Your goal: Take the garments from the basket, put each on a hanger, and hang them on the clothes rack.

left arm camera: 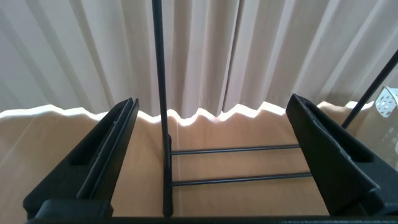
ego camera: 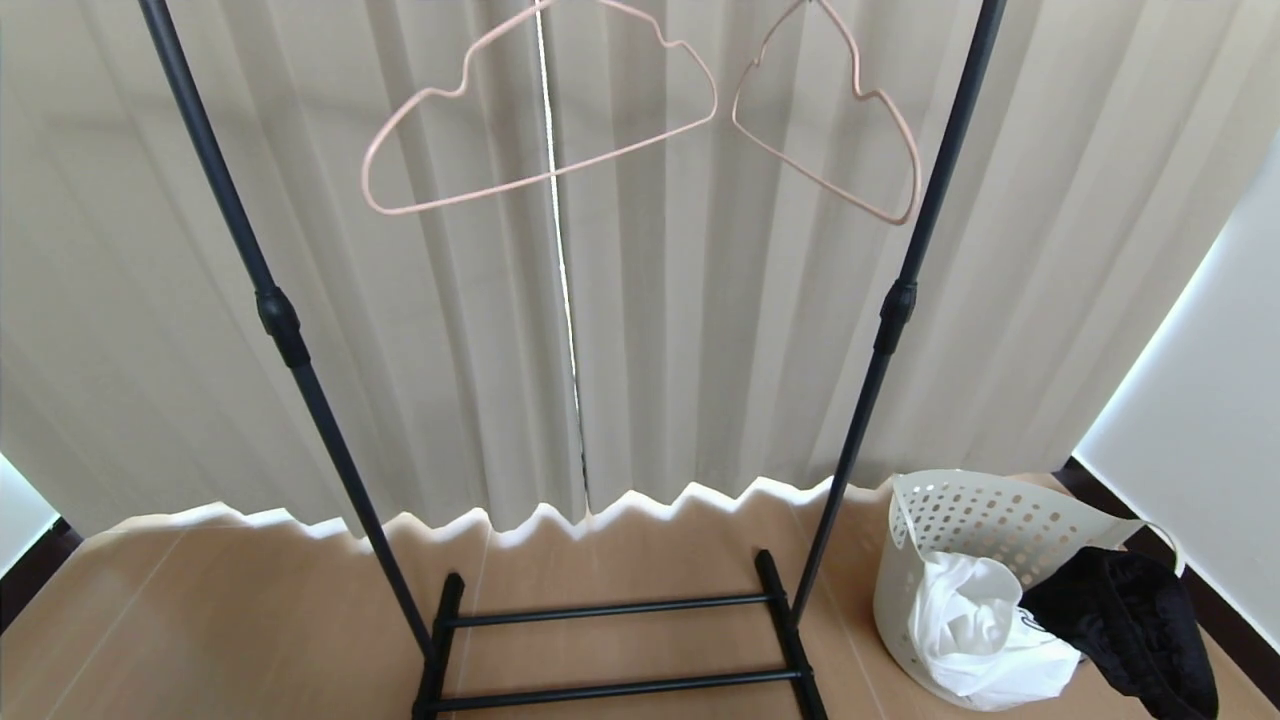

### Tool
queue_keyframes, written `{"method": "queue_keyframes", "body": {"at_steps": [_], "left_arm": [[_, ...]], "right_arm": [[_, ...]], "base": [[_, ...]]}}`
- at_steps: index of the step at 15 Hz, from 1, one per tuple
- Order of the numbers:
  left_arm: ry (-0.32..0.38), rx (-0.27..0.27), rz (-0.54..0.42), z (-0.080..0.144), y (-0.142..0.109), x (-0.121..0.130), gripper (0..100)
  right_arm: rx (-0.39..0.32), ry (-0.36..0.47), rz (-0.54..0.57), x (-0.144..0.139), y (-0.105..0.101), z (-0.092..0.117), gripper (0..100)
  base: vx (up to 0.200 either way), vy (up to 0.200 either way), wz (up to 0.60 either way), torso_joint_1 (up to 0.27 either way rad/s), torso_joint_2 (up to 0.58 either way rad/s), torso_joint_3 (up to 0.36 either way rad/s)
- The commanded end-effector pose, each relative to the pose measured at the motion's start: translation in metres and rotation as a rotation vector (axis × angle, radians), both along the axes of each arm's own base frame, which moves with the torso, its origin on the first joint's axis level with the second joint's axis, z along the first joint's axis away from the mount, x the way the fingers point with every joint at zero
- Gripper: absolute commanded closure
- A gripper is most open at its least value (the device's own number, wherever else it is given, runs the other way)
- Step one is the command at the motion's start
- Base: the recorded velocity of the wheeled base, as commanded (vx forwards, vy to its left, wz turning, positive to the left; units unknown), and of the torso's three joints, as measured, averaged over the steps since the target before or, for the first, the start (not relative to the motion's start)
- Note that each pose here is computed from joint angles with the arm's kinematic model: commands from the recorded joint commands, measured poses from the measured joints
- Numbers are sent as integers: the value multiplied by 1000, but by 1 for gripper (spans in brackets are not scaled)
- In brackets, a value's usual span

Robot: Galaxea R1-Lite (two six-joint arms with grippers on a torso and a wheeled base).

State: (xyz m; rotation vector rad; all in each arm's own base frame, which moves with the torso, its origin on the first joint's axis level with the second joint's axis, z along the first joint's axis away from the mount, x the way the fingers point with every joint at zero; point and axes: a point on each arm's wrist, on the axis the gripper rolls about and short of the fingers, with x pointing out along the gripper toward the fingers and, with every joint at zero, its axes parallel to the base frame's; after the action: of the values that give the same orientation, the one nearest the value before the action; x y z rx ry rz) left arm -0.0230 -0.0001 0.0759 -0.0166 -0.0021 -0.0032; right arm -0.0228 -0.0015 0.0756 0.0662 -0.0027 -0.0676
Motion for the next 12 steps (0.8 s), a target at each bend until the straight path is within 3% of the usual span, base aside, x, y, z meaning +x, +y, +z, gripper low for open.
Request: {"method": "queue_keyframes", "body": {"at_steps": [1, 5, 10, 12], "left_arm": [[1, 0, 0, 0, 0, 0, 0], [1, 0, 0, 0, 0, 0, 0], [1, 1, 0, 0, 0, 0, 0], [1, 1, -1, 0, 0, 0, 0]], "right_arm": [[0, -1, 0, 0, 0, 0, 0], [0, 0, 0, 0, 0, 0, 0], [0, 0, 0, 0, 0, 0, 0], [0, -1, 2, 0, 0, 0, 0]], "base": [[0, 0, 0, -46, 447, 393], [0, 0, 0, -19, 261, 242], [0, 0, -600, 0, 28, 22], [0, -200, 0, 0, 0, 5]]}}
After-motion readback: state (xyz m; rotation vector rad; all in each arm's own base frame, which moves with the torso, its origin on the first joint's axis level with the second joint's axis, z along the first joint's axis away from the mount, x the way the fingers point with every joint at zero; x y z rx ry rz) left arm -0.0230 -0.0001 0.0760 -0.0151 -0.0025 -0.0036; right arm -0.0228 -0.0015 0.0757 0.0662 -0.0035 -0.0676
